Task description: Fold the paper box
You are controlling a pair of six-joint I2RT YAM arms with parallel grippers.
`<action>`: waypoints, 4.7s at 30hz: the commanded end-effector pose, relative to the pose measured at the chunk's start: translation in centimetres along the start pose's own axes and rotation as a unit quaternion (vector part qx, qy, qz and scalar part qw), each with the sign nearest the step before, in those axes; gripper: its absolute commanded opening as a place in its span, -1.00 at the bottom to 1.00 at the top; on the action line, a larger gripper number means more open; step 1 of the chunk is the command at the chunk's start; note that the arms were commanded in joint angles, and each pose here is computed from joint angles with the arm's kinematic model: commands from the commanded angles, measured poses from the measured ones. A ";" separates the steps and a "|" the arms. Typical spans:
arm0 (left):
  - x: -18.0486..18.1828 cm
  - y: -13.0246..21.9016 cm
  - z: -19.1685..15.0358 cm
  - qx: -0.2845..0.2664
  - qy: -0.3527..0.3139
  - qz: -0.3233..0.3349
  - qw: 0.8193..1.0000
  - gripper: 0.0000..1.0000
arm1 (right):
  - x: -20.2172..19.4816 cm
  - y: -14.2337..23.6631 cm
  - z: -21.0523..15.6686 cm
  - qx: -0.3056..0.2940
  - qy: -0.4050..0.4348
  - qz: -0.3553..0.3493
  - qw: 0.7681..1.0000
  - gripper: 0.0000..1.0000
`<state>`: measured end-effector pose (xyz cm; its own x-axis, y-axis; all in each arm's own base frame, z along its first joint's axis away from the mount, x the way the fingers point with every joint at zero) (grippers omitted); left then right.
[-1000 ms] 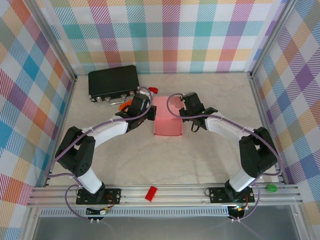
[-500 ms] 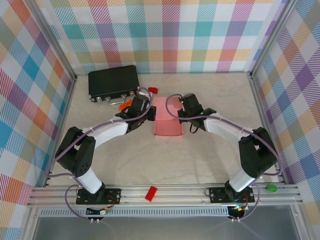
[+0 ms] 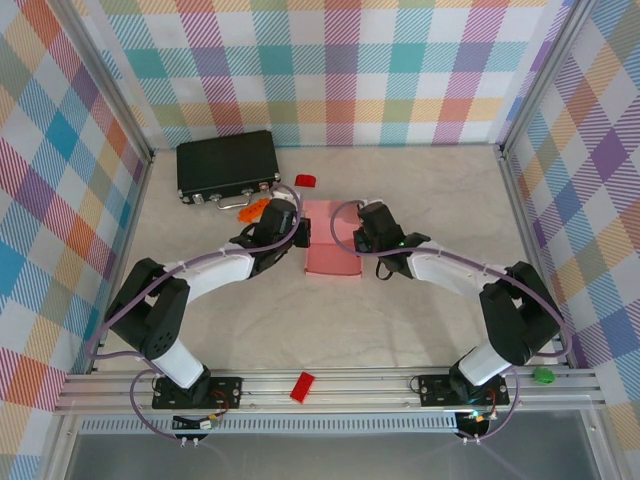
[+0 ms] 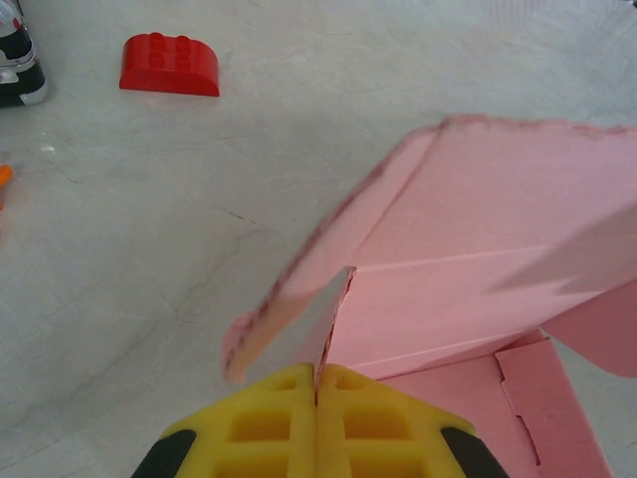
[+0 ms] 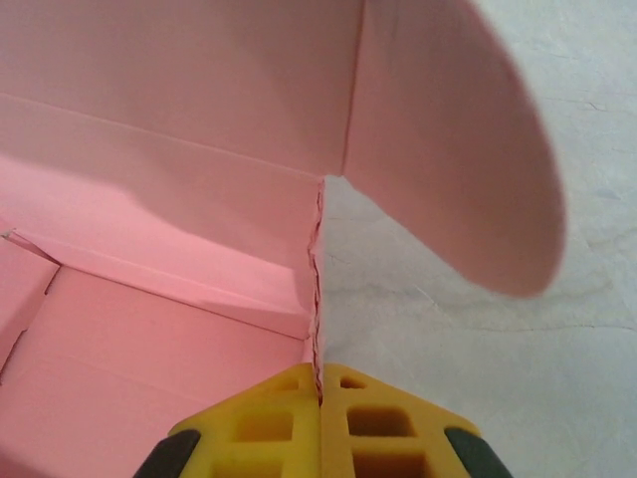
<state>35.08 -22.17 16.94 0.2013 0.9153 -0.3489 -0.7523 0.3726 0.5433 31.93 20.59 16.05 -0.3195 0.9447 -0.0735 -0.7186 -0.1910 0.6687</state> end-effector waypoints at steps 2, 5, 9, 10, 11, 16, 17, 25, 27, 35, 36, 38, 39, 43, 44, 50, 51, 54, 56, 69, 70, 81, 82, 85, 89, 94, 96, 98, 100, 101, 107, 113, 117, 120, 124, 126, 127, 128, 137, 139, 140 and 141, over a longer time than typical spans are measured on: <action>-1.3 0.9 0.9 -0.041 0.011 -0.026 0.999 -1.00 | 0.5 0.9 1.0 -0.053 -0.023 0.003 0.998 -0.92; -1.6 1.0 0.5 -0.052 0.009 -0.035 0.998 -0.99 | 0.7 0.9 0.8 -0.060 -0.026 0.002 0.998 -0.91; -1.5 0.8 0.1 -0.057 0.008 -0.028 0.998 -0.97 | 0.8 0.8 0.6 -0.062 -0.032 -0.003 0.998 -0.89; -1.5 0.8 -0.1 -0.058 0.007 -0.027 0.998 -0.98 | 0.9 0.7 0.5 -0.062 -0.034 -0.005 0.997 -0.89; -1.4 0.8 -0.2 -0.058 0.006 -0.025 0.998 -0.98 | 0.9 0.7 0.5 -0.063 -0.035 -0.006 0.997 -0.89; -1.2 0.9 -0.8 -0.066 0.005 -0.024 0.997 -1.00 | 1.0 0.7 0.0 -0.065 -0.052 -0.016 0.996 -0.87; -1.2 0.9 -1.0 -0.065 0.005 -0.024 0.998 -1.00 | 1.0 0.6 -0.1 -0.067 -0.053 -0.016 0.996 -0.87; -1.0 1.1 -1.9 -0.081 0.005 -0.029 0.996 -0.99 | 1.8 0.4 -0.6 -0.087 -0.049 -0.021 0.995 -0.87; -1.0 1.2 -2.1 -0.085 0.005 -0.027 0.996 -1.00 | 2.0 0.4 -0.7 -0.093 -0.048 -0.023 0.994 -0.86; -1.0 1.5 -2.8 -0.103 0.012 -0.022 0.994 -0.93 | 2.8 0.1 -1.0 -0.118 -0.041 -0.025 0.992 -0.86; -1.0 1.5 -2.9 -0.104 0.011 -0.022 0.994 -0.92 | 2.9 0.1 -1.0 -0.118 -0.040 -0.025 0.992 -0.86; -1.2 1.5 -3.1 -0.105 0.009 -0.021 0.994 -0.91 | 3.2 0.0 -1.1 -0.118 -0.038 -0.027 0.992 -0.86; -1.2 1.5 -3.2 -0.104 0.009 -0.021 0.994 -0.89 | 3.3 -0.1 -1.2 -0.118 -0.036 -0.028 0.992 -0.86; -1.2 1.5 -3.8 -0.101 0.010 -0.022 0.995 -0.85 | 3.6 -0.2 -1.7 -0.117 -0.030 -0.034 0.992 -0.87; -1.2 1.5 -3.8 -0.101 0.011 -0.023 0.995 -0.84 | 3.6 -0.3 -1.9 -0.116 -0.029 -0.033 0.992 -0.86; -1.0 1.7 -4.4 -0.096 0.011 -0.025 0.995 -0.74 | 3.7 -0.3 -2.6 -0.112 -0.023 -0.041 0.993 -0.85; -1.0 1.7 -4.4 -0.094 0.011 -0.027 0.995 -0.74 | 3.7 -0.3 -2.6 -0.111 -0.022 -0.041 0.993 -0.85; -1.0 1.7 -4.7 -0.090 0.011 -0.030 0.995 -0.74 | 3.7 -0.3 -2.9 -0.110 -0.020 -0.044 0.993 -0.86; -0.8 1.8 -4.8 -0.090 0.012 -0.024 0.996 -0.74 | 3.8 -0.2 -3.0 -0.110 -0.020 -0.043 0.993 -0.85; 0.2 2.1 -6.1 -0.081 0.013 -0.009 0.997 -0.82 | 4.0 -0.1 -4.1 -0.099 -0.019 -0.043 0.994 -0.84; 0.2 2.1 -6.2 -0.080 0.013 -0.008 0.997 -0.82 | 4.1 -0.1 -4.3 -0.097 -0.018 -0.044 0.994 -0.84; 0.9 2.3 -7.6 -0.070 0.013 0.005 0.997 -0.85 | 4.4 0.0 -5.5 -0.085 -0.014 -0.046 0.995 -0.84; 1.0 2.3 -7.7 -0.070 0.015 0.007 0.997 -0.85 | 4.5 0.1 -5.7 -0.084 -0.013 -0.047 0.995 -0.84; 1.1 2.4 -8.1 -0.069 0.019 0.008 0.997 -0.86 | 4.6 0.1 -6.2 -0.079 -0.013 -0.047 0.996 -0.84; 1.4 2.4 -8.8 -0.065 0.020 0.013 0.998 -0.86 | 4.8 0.2 -7.1 -0.069 -0.011 -0.044 0.997 -0.84; 1.6 2.5 -9.5 -0.058 0.020 0.017 0.998 -0.87 | 4.6 0.3 -7.7 -0.066 -0.010 -0.058 0.996 -0.84; 1.6 2.5 -9.9 -0.056 0.020 0.017 0.998 -0.87 | 4.7 0.3 -7.9 -0.065 -0.010 -0.057 0.996 -0.84; 1.7 2.5 -10.2 -0.054 0.020 0.019 0.998 -0.87 | 4.8 0.3 -8.2 -0.063 -0.009 -0.056 0.996 -0.83; 1.8 2.5 -10.4 -0.052 0.021 0.022 0.998 -0.87 | 4.9 0.4 -8.5 -0.061 -0.008 -0.057 0.997 -0.82; 1.9 2.5 -10.6 -0.052 0.021 0.024 0.998 -0.87 | 4.9 0.4 -8.6 -0.060 -0.007 -0.056 0.997 -0.81; 2.3 2.7 -11.2 -0.049 0.024 0.035 0.998 -0.87 | 5.1 0.5 -9.4 -0.050 -0.002 -0.057 0.997 -0.76; 2.4 2.7 -11.6 -0.045 0.023 0.038 0.998 -0.87 | 5.3 0.8 -9.5 -0.049 0.004 -0.055 0.997 -0.66; 2.3 2.7 -11.8 -0.044 0.020 0.039 0.998 -0.82 | 5.2 1.1 -9.5 -0.049 0.004 -0.058 0.997 -0.61; 2.3 2.8 -11.8 -0.046 0.018 0.039 0.998 -0.79 | 5.1 1.4 -9.4 -0.051 0.004 -0.059 0.997 -0.57; 2.2 3.0 -11.8 -0.048 0.015 0.039 0.998 -0.70 | 4.9 1.8 -9.4 -0.052 0.004 -0.059 0.997 -0.54; 2.2 3.0 -11.7 -0.050 0.015 0.039 0.998 -0.65 | 4.7 2.0 -9.4 -0.053 0.003 -0.061 0.997 -0.52; 2.2 3.1 -11.7 -0.050 0.015 0.038 0.998 -0.62 | 4.7 2.1 -9.3 -0.054 0.002 -0.060 0.997 -0.51; 2.3 3.1 -11.7 -0.050 0.015 0.039 0.998 -0.60 | 4.6 2.2 -9.4 -0.054 0.002 -0.059 0.997 -0.49; 2.2 3.5 -11.5 -0.051 0.013 0.036 0.998 -0.53 | 4.3 2.6 -9.5 -0.051 0.005 -0.061 0.997 -0.40; 2.0 3.6 -11.3 -0.052 0.013 0.033 0.998 -0.53 | 4.4 2.6 -9.5 -0.051 0.004 -0.060 0.997 -0.40; 2.0 3.6 -11.2 -0.053 0.014 0.033 0.998 -0.52 | 4.4 2.6 -9.4 -0.051 0.003 -0.059 0.997 -0.40; 1.9 3.6 -11.2 -0.052 0.012 0.031 0.998 -0.52 | 4.4 2.6 -9.4 -0.051 0.002 -0.059 0.997 -0.40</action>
<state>26.19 -20.94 9.30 0.1359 0.9309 -0.3391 -0.8216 0.2972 0.4865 23.06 22.11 10.36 -0.2485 0.9576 -0.1456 -0.8044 -0.1203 0.5819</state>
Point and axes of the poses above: each hand's point on the last joint's axis, 136 mm out from that joint toward the fingers, its own y axis back along the fingers, its own x axis along the line the jaws close on, z = x × y, the point moved 6 cm from there along y, back along the fingers, and after that the axes turned 6 degrees about y, right-handed, at the moved point
